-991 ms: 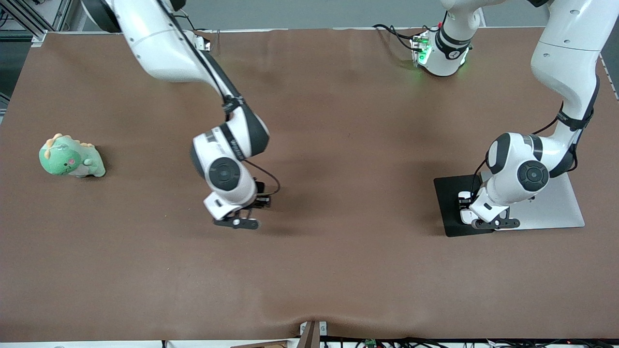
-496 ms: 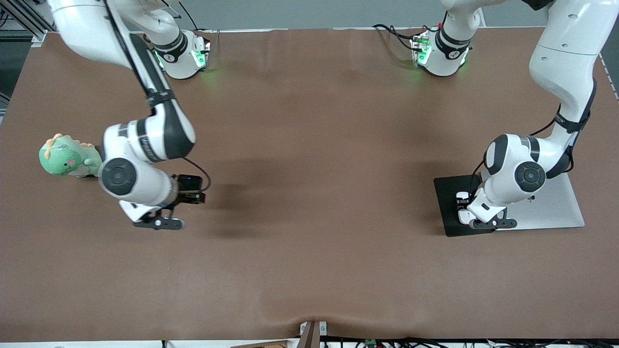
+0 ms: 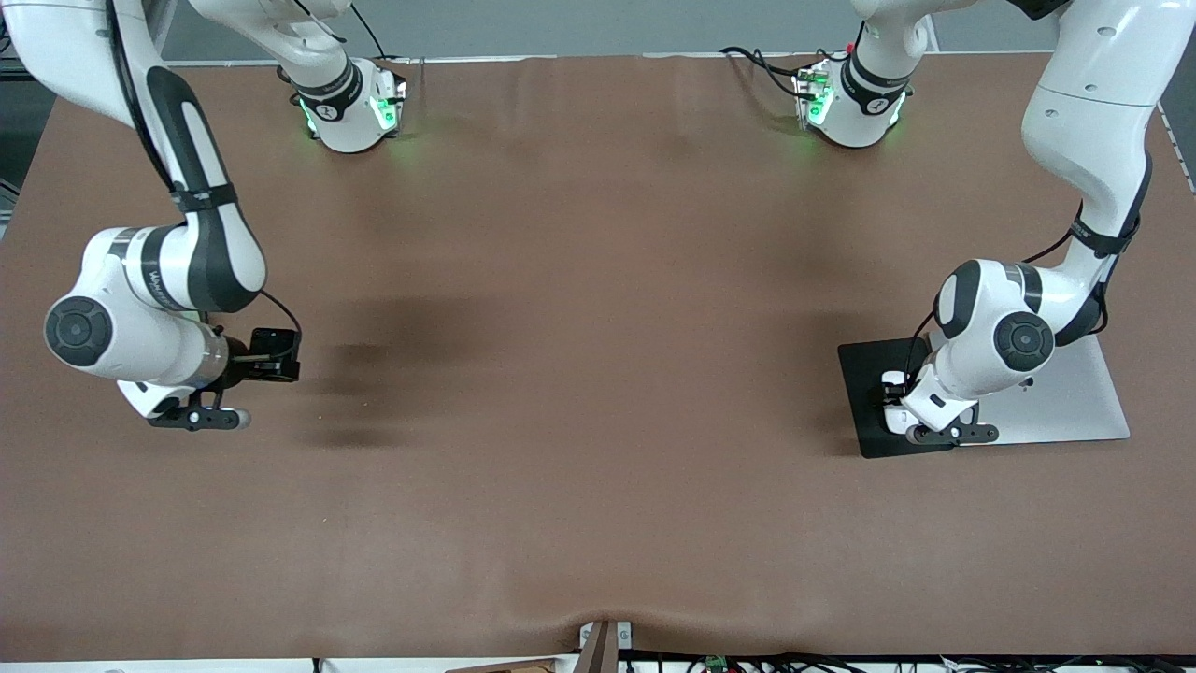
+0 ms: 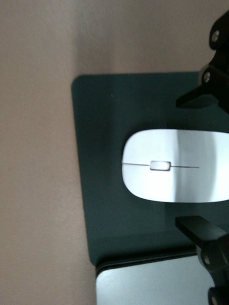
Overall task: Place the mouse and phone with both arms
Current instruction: 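Release the mouse on the pad while the right gripper lowers the phone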
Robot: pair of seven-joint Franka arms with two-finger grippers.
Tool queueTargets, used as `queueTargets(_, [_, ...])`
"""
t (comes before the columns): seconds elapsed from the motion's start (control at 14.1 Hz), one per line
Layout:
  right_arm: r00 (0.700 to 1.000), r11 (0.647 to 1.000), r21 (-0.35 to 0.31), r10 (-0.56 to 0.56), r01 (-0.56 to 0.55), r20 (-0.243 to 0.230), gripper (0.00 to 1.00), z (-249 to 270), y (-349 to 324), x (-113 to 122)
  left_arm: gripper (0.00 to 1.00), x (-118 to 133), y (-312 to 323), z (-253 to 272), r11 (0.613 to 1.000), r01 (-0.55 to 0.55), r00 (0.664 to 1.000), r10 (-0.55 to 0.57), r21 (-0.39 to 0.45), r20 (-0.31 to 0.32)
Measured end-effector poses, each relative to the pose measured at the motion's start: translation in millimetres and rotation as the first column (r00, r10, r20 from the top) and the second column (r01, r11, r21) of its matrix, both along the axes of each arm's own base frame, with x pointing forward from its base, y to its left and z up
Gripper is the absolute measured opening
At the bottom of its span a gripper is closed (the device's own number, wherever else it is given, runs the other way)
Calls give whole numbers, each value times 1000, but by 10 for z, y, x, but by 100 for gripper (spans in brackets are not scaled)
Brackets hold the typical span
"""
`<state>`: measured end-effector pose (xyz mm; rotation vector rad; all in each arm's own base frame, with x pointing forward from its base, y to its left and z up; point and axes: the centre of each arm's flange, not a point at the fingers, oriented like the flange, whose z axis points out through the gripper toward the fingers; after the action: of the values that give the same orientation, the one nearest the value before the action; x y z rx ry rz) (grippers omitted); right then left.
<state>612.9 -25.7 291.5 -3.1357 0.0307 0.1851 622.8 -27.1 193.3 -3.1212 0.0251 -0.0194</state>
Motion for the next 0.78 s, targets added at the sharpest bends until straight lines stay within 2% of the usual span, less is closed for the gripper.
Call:
queueTargets(0.14, [998, 1000, 1, 30, -30, 56, 80, -201, -317, -100, 100, 57, -79, 187, 1000, 12, 999, -11, -2, 30])
queueTargets(0.28, [995, 998, -2, 57, -57, 86, 80, -346, -608, -187, 100, 115, -119, 463, 1000, 17, 999, -18, 8, 47])
queueTargets(0.57, [992, 997, -6, 81, -81, 96, 80, -688, -1135, -299, 100, 281, -120, 1223, 999, 8, 999, -11, 49, 51])
queueTargets(0.78, [994, 998, -5, 66, -66, 84, 80, -998, -1333, -374, 100, 340, -118, 1774, 998, -2, 996, -4, 70, 87])
